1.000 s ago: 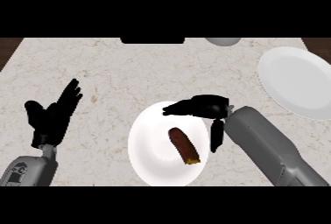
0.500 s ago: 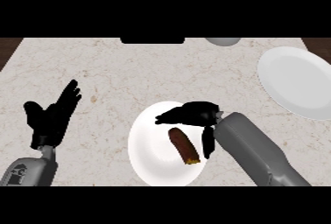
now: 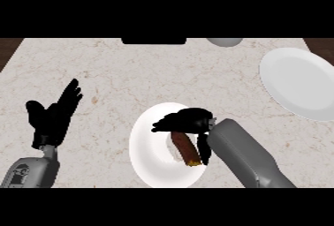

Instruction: Pick the sweet potato from the plate and place it in the plate

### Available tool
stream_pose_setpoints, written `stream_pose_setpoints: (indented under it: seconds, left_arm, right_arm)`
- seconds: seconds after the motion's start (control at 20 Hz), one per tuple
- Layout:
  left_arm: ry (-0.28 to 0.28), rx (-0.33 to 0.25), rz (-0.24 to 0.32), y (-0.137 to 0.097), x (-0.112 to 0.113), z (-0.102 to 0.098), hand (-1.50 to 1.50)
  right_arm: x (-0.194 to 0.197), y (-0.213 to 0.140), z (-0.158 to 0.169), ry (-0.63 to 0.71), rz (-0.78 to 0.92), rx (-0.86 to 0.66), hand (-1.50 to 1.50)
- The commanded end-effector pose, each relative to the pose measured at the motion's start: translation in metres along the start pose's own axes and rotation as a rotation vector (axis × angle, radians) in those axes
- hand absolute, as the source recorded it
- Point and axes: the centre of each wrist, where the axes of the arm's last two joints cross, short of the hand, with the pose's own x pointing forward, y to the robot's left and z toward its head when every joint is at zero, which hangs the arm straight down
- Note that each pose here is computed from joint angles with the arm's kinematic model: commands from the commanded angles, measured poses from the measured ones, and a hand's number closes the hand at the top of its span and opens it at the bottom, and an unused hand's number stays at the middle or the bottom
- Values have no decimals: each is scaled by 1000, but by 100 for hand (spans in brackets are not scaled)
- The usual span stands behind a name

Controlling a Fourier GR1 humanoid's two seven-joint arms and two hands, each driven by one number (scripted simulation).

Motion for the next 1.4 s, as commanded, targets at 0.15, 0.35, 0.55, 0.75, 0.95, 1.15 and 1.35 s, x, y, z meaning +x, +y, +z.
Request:
stream_pose_setpoints:
  seconds: [0.15, 0.35, 0.55, 0.75, 0.95, 1.15, 1.35]
  left_arm:
    - [-15, 19, 10, 7, -3, 4, 0]
    - [29, -8, 3, -2, -12, 5, 0]
    - [-4, -9, -3, -7, 4, -3, 0]
    - [12, -4, 1, 3, 4, 0, 0]
    - [14, 28, 16, 10, -6, 7, 0]
    - [-5, 34, 0, 9, 0, 4, 0]
    - [5, 29, -8, 5, -8, 7, 0]
  right_arm:
    - [5, 19, 9, -96, 50, 132, 150]
    - [12, 13, -13, -124, 42, 101, 150]
    - [3, 6, -12, -120, 2, 63, 150]
    - [20, 15, 6, -117, 46, -111, 150]
    - [-33, -21, 56, 455, -113, -454, 150]
    - [-47, -45, 87, 811, -160, -772, 150]
    - [-25, -100, 104, 967, -40, -1148, 150]
